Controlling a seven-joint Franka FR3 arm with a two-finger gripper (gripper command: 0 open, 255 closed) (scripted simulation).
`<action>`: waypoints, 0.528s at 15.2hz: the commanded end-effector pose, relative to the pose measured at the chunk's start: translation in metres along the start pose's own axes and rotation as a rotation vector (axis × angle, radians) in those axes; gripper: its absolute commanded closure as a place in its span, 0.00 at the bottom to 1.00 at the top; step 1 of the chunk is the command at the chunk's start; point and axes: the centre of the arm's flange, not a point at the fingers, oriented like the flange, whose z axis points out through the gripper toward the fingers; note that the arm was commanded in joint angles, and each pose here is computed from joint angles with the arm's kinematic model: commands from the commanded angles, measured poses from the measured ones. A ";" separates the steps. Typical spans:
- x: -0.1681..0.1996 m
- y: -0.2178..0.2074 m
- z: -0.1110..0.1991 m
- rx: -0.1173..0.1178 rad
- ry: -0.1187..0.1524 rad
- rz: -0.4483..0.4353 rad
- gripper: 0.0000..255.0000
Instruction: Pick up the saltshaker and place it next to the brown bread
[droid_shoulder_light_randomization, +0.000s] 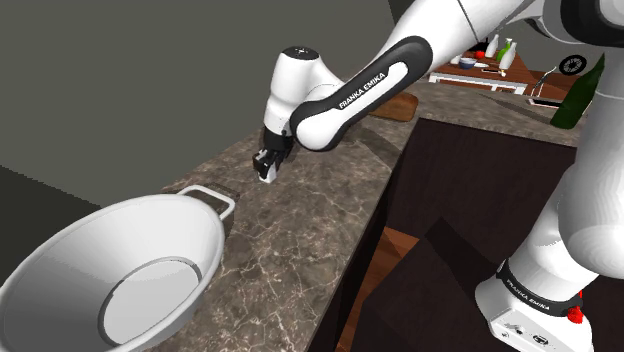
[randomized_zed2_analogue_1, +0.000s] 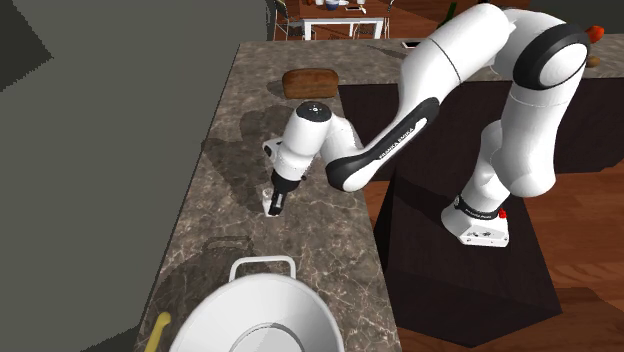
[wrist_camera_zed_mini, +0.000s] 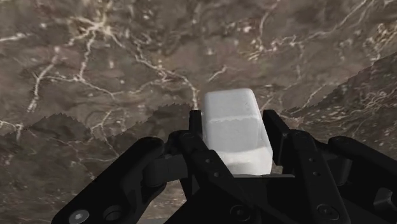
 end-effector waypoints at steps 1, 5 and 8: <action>0.004 0.000 -0.010 0.000 0.000 0.000 1.00; 0.011 -0.001 -0.030 0.000 0.000 0.000 1.00; 0.016 -0.001 -0.045 0.000 0.000 0.000 1.00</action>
